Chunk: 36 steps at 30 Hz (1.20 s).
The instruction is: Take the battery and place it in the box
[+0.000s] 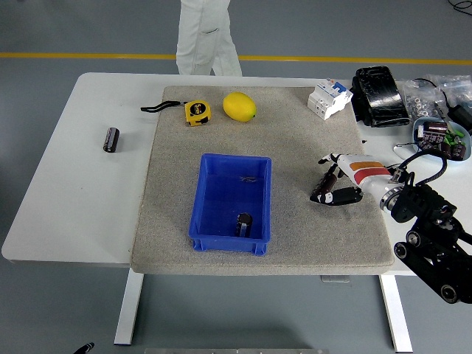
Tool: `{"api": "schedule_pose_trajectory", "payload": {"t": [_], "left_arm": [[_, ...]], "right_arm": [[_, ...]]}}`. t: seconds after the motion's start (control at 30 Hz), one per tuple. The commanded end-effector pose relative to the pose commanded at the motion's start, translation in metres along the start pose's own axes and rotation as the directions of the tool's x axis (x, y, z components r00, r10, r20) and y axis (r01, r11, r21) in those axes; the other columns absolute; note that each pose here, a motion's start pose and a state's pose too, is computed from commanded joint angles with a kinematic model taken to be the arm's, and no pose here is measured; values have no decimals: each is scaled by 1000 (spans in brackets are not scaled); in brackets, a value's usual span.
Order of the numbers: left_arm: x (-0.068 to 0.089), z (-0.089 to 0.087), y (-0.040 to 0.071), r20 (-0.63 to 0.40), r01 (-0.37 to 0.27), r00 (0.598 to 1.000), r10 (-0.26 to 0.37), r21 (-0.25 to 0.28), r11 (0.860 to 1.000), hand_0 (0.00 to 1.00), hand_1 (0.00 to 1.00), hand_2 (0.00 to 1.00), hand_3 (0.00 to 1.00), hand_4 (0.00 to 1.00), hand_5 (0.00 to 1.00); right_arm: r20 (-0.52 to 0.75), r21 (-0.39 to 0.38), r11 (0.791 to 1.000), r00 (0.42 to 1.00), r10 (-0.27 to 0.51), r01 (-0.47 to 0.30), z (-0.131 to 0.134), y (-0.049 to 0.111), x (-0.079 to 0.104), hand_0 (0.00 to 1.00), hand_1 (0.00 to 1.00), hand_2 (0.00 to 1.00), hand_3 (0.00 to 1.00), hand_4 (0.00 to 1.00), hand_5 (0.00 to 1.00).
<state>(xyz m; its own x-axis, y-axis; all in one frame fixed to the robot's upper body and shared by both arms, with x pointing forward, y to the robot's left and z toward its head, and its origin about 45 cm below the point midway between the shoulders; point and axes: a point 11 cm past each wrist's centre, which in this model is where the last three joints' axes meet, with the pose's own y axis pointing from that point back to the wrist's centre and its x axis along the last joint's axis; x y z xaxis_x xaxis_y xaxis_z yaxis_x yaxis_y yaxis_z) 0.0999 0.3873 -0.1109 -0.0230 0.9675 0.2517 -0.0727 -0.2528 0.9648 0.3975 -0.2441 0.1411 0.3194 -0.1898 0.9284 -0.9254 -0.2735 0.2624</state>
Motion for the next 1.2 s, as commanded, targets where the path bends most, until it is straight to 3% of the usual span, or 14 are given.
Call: {"api": "schedule_pose_trajectory", "payload": {"t": [0.27,0.3,0.5,0.53,1.2], "left_arm": [[-2,0,0,0,3,1000,-3,1,1000,744,738,875,856,816,878],[-2,0,0,0,4,1000,-4,1,1000,744,738,875,857,816,877],[-1,0,0,2,4,1000,-4,1,1000,744,738,875,857,816,877],[-1,0,0,2,4,1000,-4,1,1000,744,738,875,857,815,876],[0,2,0,7,0,1000,0,-5,1000,745,738,874,857,816,874]], "right_arm": [[-6,-24,999,1000,24,-24,4,0,-2,372,507,605,771,998,581],[-7,-25,999,999,40,-40,3,0,-1,287,421,534,688,998,513],[-8,-13,998,998,68,-68,0,0,1,287,421,534,688,998,513],[-8,-10,997,997,71,-71,-1,0,1,269,394,498,655,998,423],[-28,36,995,995,95,-94,-6,0,5,255,387,487,606,998,375]]}}
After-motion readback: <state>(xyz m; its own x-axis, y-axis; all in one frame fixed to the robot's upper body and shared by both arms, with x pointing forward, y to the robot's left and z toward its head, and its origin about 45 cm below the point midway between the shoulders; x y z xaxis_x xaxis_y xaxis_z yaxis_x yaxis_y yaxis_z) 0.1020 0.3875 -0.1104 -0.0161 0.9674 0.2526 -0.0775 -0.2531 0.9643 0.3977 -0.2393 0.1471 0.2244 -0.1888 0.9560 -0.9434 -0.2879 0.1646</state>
